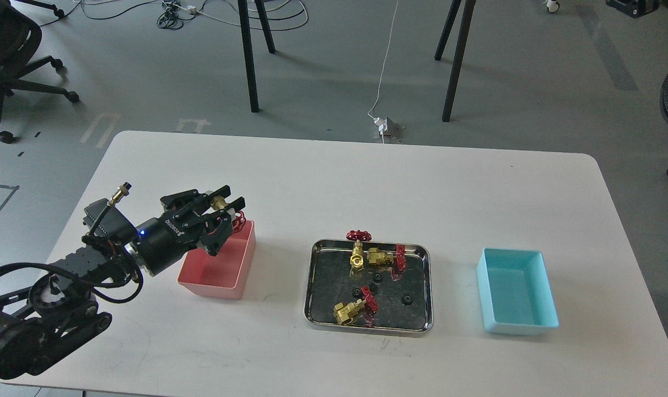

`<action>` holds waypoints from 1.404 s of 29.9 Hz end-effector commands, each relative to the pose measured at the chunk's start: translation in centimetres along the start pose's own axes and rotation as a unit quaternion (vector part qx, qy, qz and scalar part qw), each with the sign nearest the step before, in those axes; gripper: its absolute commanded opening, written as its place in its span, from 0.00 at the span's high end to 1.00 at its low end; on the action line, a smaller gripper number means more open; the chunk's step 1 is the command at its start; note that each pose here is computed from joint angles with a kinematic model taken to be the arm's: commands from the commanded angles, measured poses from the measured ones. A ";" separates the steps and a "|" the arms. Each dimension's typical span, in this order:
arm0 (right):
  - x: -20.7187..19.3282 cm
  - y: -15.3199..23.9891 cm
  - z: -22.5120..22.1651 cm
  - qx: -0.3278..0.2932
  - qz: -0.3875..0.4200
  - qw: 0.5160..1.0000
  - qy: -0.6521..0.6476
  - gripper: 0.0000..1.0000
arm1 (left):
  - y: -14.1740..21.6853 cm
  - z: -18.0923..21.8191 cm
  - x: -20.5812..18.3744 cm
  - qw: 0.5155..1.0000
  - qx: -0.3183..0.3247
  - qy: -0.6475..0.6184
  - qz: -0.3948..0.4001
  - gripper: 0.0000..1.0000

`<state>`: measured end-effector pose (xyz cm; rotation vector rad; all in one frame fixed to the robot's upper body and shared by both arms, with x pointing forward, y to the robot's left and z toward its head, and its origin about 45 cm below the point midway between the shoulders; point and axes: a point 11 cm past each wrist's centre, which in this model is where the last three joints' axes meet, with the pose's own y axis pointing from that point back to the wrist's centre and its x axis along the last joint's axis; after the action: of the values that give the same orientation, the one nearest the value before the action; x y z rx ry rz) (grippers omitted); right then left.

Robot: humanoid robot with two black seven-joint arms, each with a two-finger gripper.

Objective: Place valve in pink box and gear in blue box
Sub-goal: 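Carry the valve with the left gripper into the pink box, then open the left gripper and withdraw it from the pink box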

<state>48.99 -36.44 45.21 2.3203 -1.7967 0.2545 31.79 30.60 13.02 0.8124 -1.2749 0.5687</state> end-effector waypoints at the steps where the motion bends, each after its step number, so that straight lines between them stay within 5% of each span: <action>1: -0.4 -0.3 -0.1 0.002 -0.002 1.000 -0.001 0.01 | 1.3 -1.3 -2.2 0.999 0.027 0.003 -0.027 0.79; 10: -0.8 -0.6 -0.1 0.002 -0.005 1.000 -0.001 0.01 | 0.9 -0.5 -7.0 0.996 0.053 0.032 -0.063 0.77; 14: -0.9 -0.7 -0.3 0.004 -0.007 1.000 -0.001 0.01 | 0.3 0.7 -7.9 0.996 0.048 0.044 -0.065 0.69; 17: -0.9 -0.7 -0.3 0.004 -0.007 1.000 -0.001 0.01 | 0.3 0.6 -7.8 0.996 0.050 0.045 -0.063 0.52; 21: -1.0 -0.7 -0.5 0.006 -0.008 1.000 -0.001 0.01 | 0.2 0.7 -7.6 0.996 0.049 0.046 -0.060 0.18; 28: -1.1 -0.7 -0.3 0.006 -0.008 1.000 -0.002 0.01 | 0.7 -1.0 -6.5 0.994 0.077 0.062 -0.043 0.01; 35: -2.9 -1.2 -0.2 0.007 -0.029 1.000 -0.001 0.01 | 0.7 -8.7 3.4 0.982 0.156 0.085 0.069 0.01; 42: -10.4 -0.9 3.6 -0.033 -0.141 0.976 0.165 0.01 | -0.9 -12.8 15.2 0.938 0.163 0.218 0.213 0.01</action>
<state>48.62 -29.86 41.61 2.3294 -1.4877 0.3985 41.43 39.25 22.87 0.7482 -1.0398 1.1774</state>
